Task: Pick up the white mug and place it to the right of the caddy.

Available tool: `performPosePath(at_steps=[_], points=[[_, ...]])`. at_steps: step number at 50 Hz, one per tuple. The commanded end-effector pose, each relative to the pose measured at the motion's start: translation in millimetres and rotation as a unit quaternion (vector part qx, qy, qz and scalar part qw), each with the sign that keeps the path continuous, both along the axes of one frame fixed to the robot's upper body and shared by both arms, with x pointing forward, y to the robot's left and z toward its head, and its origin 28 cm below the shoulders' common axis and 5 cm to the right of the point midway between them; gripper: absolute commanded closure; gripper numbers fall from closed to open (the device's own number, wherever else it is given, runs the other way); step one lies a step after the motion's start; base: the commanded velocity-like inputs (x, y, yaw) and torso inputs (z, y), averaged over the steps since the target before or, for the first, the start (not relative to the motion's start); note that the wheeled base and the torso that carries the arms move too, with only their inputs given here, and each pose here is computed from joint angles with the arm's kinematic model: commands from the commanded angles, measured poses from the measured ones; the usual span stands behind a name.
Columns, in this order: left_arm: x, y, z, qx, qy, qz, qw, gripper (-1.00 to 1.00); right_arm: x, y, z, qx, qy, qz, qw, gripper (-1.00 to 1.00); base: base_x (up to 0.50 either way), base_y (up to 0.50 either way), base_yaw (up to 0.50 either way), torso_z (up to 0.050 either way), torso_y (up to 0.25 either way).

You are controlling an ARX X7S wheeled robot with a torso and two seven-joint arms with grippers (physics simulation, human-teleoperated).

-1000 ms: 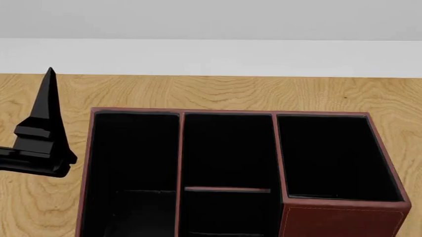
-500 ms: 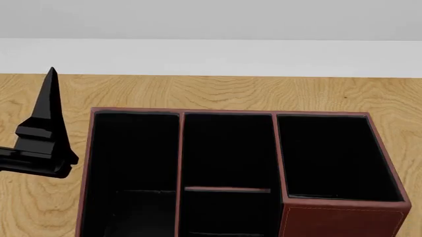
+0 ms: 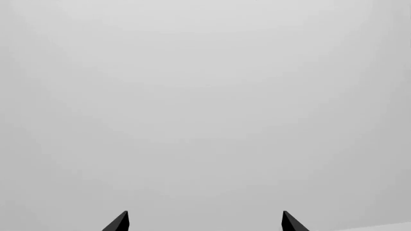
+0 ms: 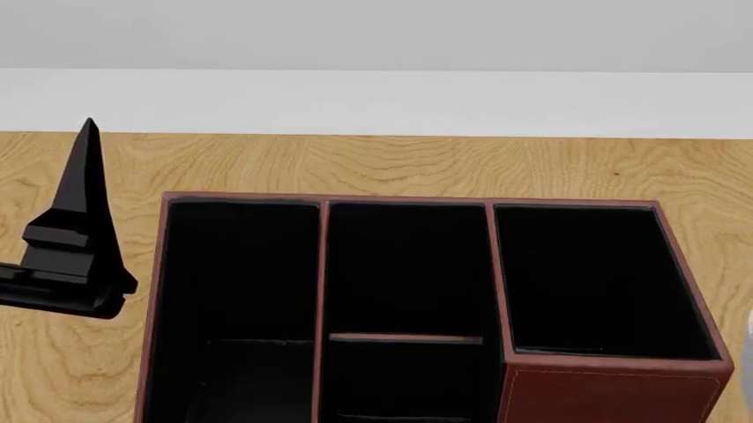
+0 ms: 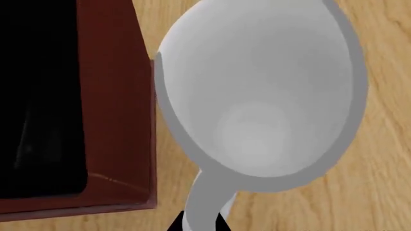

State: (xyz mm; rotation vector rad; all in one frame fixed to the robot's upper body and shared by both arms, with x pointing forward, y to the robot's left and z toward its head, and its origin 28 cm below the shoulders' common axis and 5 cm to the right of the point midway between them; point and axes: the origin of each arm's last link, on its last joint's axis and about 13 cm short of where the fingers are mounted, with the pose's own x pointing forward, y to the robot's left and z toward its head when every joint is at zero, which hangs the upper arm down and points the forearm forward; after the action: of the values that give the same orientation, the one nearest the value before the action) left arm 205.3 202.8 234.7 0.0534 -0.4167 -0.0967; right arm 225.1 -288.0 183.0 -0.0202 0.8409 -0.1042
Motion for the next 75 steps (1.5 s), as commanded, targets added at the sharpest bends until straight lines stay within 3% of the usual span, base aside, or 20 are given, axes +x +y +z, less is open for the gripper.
performPosePath(at_steps=[1, 75], points=[[-1.2, -0.2, 0.3, -0.001, -0.001, -0.001, 1.000, -1.00, 6.2, -3.0, -5.4, -0.007, -0.004, -0.002, 1.000, 1.00, 0.00, 0.00, 0.00, 0.000, 0.000], [-1.2, -1.6, 2.4, 0.000, -0.007, -0.001, 1.000, -1.00, 17.5, -9.6, -92.8, 0.039, 0.052, -0.020, 0.998, 1.00, 0.00, 0.00, 0.00, 0.000, 0.000]])
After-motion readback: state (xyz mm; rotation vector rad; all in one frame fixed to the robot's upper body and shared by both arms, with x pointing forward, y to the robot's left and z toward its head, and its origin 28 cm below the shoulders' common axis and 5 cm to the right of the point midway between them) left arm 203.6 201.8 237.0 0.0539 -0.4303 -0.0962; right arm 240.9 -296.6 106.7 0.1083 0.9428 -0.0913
